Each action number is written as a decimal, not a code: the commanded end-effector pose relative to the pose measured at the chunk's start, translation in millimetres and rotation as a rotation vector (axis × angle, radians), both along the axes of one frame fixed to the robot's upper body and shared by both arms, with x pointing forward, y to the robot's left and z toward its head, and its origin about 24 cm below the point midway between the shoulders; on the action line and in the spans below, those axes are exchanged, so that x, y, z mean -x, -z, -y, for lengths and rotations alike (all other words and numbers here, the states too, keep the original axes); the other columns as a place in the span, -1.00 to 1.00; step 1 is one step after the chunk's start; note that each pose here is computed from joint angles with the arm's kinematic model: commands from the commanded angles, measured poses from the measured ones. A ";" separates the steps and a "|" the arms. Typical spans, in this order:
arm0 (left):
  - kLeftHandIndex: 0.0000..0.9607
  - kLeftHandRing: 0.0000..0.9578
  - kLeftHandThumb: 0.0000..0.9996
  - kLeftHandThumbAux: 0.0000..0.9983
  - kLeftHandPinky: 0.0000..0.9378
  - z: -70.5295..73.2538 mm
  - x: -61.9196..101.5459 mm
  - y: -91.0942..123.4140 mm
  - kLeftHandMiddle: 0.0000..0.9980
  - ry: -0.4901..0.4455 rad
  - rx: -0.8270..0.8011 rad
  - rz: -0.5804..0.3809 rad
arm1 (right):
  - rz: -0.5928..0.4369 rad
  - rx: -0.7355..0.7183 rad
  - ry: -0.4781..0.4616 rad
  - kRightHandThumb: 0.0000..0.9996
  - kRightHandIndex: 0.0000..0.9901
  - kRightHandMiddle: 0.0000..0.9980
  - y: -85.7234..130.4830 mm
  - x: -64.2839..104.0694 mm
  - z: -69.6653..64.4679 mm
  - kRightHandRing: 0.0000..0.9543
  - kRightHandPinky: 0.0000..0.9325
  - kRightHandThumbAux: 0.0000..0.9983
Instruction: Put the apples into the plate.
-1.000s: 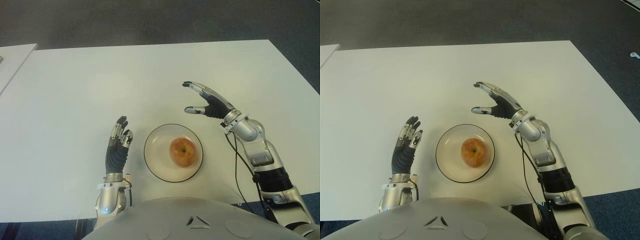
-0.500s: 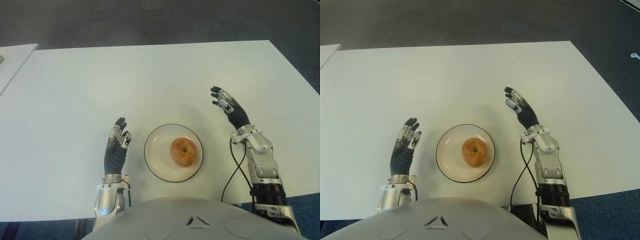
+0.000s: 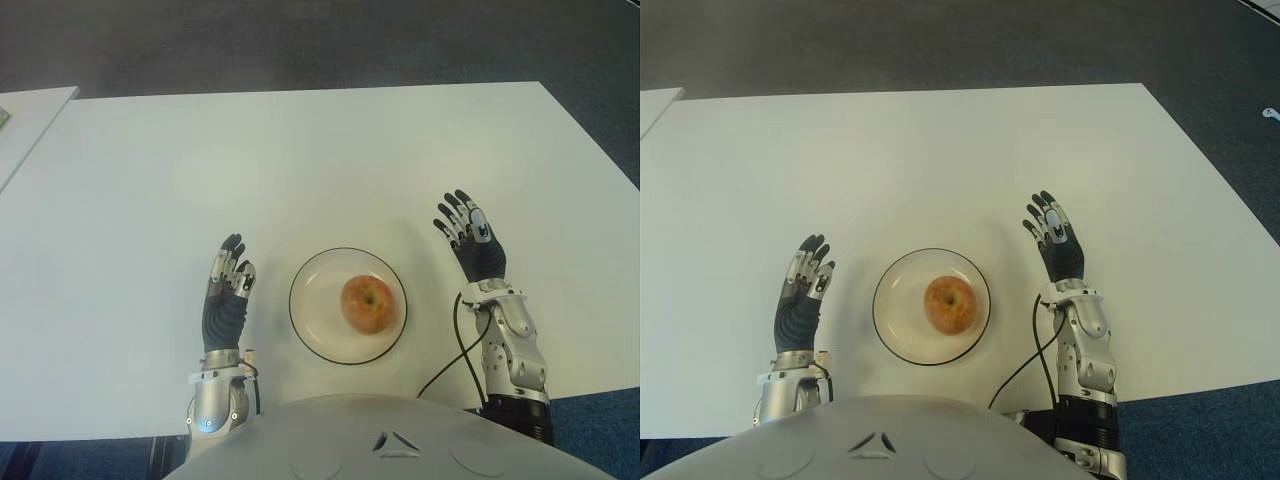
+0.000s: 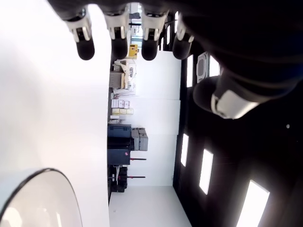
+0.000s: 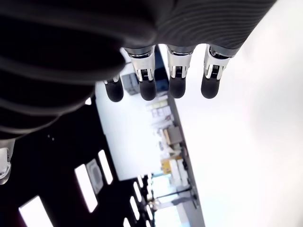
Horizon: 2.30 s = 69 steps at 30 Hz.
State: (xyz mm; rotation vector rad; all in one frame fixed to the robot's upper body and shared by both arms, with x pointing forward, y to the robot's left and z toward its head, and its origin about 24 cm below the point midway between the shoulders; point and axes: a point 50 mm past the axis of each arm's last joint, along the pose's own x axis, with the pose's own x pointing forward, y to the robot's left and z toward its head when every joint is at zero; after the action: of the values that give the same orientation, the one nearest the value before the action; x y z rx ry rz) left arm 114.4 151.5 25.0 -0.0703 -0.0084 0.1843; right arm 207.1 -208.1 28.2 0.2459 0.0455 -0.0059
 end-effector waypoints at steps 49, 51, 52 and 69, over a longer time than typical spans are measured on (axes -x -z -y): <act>-1.00 -1.00 -0.90 0.02 -1.00 38.2 -8.9 24.1 -1.00 -0.037 0.130 -0.100 | -0.054 0.029 -0.006 -0.60 -0.78 -0.80 54.3 28.7 -42.6 -0.86 -0.80 0.17; -1.00 -1.00 -0.91 0.02 -1.00 40.0 -11.1 23.0 -1.00 -0.041 0.138 -0.086 | -0.054 0.023 -0.008 -0.59 -0.78 -0.80 54.9 27.0 -41.7 -0.86 -0.80 0.18; -1.00 -1.00 -0.91 0.03 -1.00 40.5 -11.8 23.0 -1.00 -0.042 0.142 -0.082 | -0.054 0.020 -0.009 -0.59 -0.78 -0.80 55.1 26.0 -41.1 -0.86 -0.80 0.18; -1.00 -1.00 -0.79 0.05 -1.00 41.9 -10.1 22.8 -1.00 -0.003 0.205 -0.041 | -0.037 0.022 -0.063 -0.60 -0.83 -0.77 55.5 -1.3 -38.9 -0.87 -0.89 0.17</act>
State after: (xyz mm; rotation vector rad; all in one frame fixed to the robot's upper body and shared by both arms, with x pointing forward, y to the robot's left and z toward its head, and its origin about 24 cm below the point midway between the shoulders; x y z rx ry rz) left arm 126.4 127.2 0.8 -0.1948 0.0610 0.2236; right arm 213.7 -169.1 -12.3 0.2205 0.0084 0.0509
